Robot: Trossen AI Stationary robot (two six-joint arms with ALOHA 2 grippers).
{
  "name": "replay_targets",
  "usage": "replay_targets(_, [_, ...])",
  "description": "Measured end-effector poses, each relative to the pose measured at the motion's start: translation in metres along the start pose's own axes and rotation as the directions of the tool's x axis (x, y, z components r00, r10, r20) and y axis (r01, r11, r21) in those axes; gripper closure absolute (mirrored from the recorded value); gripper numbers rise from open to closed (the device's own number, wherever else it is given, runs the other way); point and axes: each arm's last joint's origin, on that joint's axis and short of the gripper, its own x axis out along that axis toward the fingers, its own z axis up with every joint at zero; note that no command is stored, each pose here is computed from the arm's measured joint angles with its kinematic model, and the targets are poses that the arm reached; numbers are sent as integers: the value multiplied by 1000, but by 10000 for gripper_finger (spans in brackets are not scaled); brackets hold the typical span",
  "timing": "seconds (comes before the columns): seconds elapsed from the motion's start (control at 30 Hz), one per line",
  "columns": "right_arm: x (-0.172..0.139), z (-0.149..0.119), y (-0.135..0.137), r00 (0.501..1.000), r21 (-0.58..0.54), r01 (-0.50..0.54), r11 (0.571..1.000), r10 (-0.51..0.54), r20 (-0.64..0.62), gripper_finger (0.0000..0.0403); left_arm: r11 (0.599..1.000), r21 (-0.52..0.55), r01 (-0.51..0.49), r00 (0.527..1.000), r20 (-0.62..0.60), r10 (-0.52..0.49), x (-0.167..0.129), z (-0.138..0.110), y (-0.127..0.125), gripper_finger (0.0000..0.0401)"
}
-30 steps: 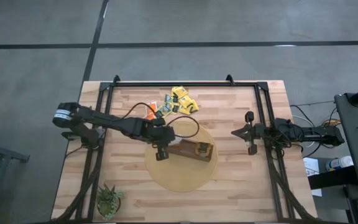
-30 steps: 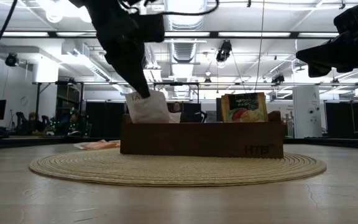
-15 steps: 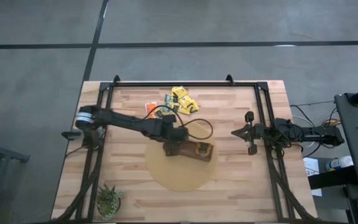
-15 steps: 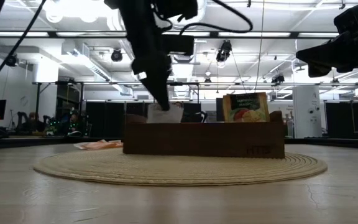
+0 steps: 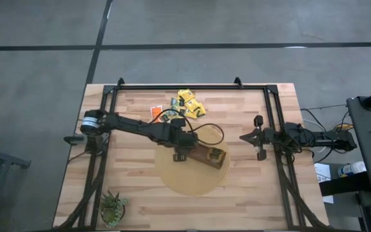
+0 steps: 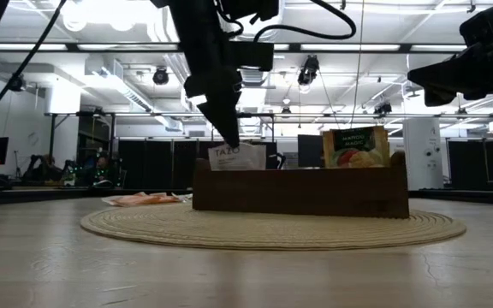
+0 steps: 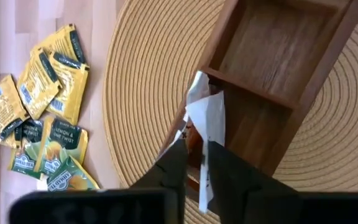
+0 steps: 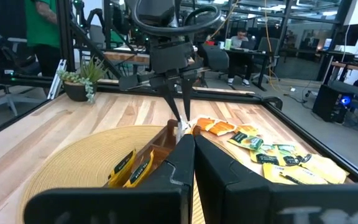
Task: Pick & Place Tea
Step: Put the white and orange tea bag into the wooden organizer
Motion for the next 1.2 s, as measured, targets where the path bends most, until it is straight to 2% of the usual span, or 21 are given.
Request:
replay_targets(0.1, [0,0,0,1000,0,0,1000,0,0,394,1000,7,-2,1000,-7,2,1,-2,-1,310])
replay_targets(0.3, [0,0,0,1000,0,0,1000,0,0,394,997,24,-72,997,-7,72,0,-2,-1,258])
replay_targets(0.43, [0,0,0,1000,0,-1,1000,1,0,394,987,18,-163,987,19,162,-10,2,-5,241])
replay_targets(0.53, [0,0,0,1000,0,0,1000,0,0,394,982,35,-185,982,50,183,-18,5,-16,239])
replay_targets(0.67, [0,0,0,1000,0,0,1000,0,0,394,979,157,-131,989,86,118,-30,5,-40,239])
replay_targets(0.8, [0,0,0,1000,0,0,1000,0,0,394,958,283,55,994,76,-80,-37,1,-66,239])
replay_targets(0.87, [0,0,0,1000,0,0,1000,0,0,394,951,296,92,988,89,-123,-40,1,-74,239])
replay_targets(0.93, [0,0,0,1000,0,0,1000,0,0,394,950,301,86,989,92,-118,-40,0,-77,239])
replay_targets(1.1, [0,0,0,1000,0,0,1000,0,1,394,957,279,83,990,90,-112,-38,0,-75,239])
replay_targets(1.2, [0,0,0,1000,0,0,1000,0,1,394,957,255,139,984,69,-162,-34,1,-68,239])
